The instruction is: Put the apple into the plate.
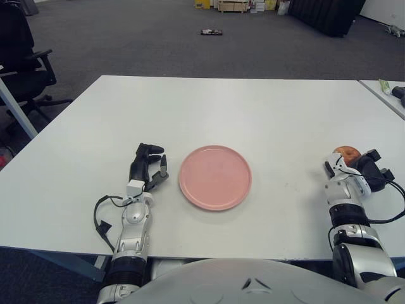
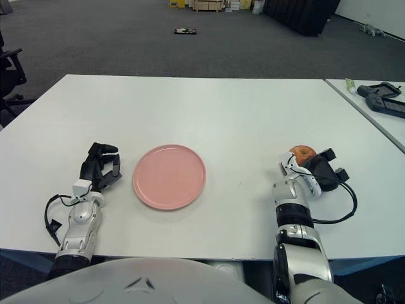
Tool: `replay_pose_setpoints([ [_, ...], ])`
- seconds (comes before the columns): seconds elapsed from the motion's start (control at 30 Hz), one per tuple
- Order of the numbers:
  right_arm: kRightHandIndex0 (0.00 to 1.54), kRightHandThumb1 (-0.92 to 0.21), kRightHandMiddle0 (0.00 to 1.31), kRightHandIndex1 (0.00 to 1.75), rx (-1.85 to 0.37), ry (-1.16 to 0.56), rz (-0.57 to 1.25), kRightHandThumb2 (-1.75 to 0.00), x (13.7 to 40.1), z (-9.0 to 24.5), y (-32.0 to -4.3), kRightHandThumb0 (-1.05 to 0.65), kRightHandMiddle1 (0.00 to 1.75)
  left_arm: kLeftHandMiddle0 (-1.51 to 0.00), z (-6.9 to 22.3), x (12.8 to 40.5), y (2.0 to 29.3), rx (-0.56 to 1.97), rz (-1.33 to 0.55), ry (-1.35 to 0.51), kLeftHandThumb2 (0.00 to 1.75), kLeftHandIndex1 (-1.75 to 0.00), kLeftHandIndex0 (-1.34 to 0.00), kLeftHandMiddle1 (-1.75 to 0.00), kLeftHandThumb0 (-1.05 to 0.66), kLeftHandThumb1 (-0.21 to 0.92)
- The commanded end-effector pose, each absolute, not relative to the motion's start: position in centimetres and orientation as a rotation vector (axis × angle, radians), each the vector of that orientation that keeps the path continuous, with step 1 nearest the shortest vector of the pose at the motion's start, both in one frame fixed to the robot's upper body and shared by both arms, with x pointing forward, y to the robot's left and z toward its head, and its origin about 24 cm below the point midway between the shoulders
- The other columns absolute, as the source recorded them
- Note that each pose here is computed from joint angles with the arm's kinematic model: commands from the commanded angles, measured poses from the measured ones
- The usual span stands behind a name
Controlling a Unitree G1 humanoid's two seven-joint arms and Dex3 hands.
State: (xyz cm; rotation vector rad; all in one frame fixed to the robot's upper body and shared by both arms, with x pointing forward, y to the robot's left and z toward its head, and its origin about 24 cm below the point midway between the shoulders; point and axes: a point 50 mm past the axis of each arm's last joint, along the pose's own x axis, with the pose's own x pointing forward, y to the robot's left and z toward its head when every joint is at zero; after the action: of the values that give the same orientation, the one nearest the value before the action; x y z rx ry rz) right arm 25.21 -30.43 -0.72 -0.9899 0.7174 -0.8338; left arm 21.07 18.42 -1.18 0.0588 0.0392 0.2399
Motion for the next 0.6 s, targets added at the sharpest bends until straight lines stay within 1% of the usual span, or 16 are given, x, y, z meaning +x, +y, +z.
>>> replay_pose_setpoints([
  [0.0,0.0,-0.43,0.0,1.02,-0.959,0.764,-0.809,-0.93,24.83,-2.26,-30.27,-0.67,0.93,-0.62,-1.09,21.07,18.54,0.068,0.251,0.042,0.91,-1.75,-0.36,-1.63,-0.39,0.65],
  [0.13,0.0,-0.4,0.0,1.21,-0.938,0.729,-0.816,-0.99,25.1,-2.53,-30.34,-0.64,1.16,-0.62,-1.13,21.04,18.62,0.07,0.25,0.046,0.91,-1.75,-0.37,-1.63,-0.39,0.64],
  [0.17,0.01,-0.38,0.0,1.33,-0.93,0.718,-0.818,-1.04,25.16,-2.59,-30.37,-0.62,1.32,-0.61,-1.13,21.03,18.63,0.07,0.25,0.046,0.92,-1.75,-0.37,-1.63,-0.39,0.64],
  [0.2,0.02,-0.36,0.0,1.41,-0.92,0.704,-0.821,-1.07,25.21,-2.67,-30.38,-0.61,1.42,-0.61,-1.14,21.02,18.65,0.069,0.25,0.045,0.92,-1.75,-0.37,-1.63,-0.39,0.64],
  [0.23,0.03,-0.36,0.0,1.46,-0.913,0.696,-0.822,-1.08,25.24,-2.73,-30.39,-0.6,1.47,-0.61,-1.14,21.02,18.66,0.068,0.249,0.045,0.92,-1.75,-0.37,-1.63,-0.39,0.64],
  [0.3,0.08,-0.34,0.01,1.61,-0.902,0.676,-0.822,-1.12,25.28,-2.86,-30.39,-0.59,1.62,-0.61,-1.14,20.99,18.69,0.066,0.248,0.042,0.91,-1.75,-0.36,-1.61,-0.39,0.64],
  [0.4,0.15,-0.34,0.05,1.7,-0.892,0.653,-0.822,-1.13,25.25,-3.08,-30.35,-0.58,1.71,-0.61,-1.12,20.95,18.71,0.066,0.249,0.039,0.91,-1.75,-0.36,-1.6,-0.39,0.65],
  [0.57,0.23,-0.35,0.12,1.74,-0.883,0.615,-0.835,-1.14,25.2,-3.26,-30.28,-0.56,1.74,-0.61,-1.08,20.91,18.74,0.077,0.252,0.039,0.91,-1.75,-0.36,-1.6,-0.39,0.65],
])
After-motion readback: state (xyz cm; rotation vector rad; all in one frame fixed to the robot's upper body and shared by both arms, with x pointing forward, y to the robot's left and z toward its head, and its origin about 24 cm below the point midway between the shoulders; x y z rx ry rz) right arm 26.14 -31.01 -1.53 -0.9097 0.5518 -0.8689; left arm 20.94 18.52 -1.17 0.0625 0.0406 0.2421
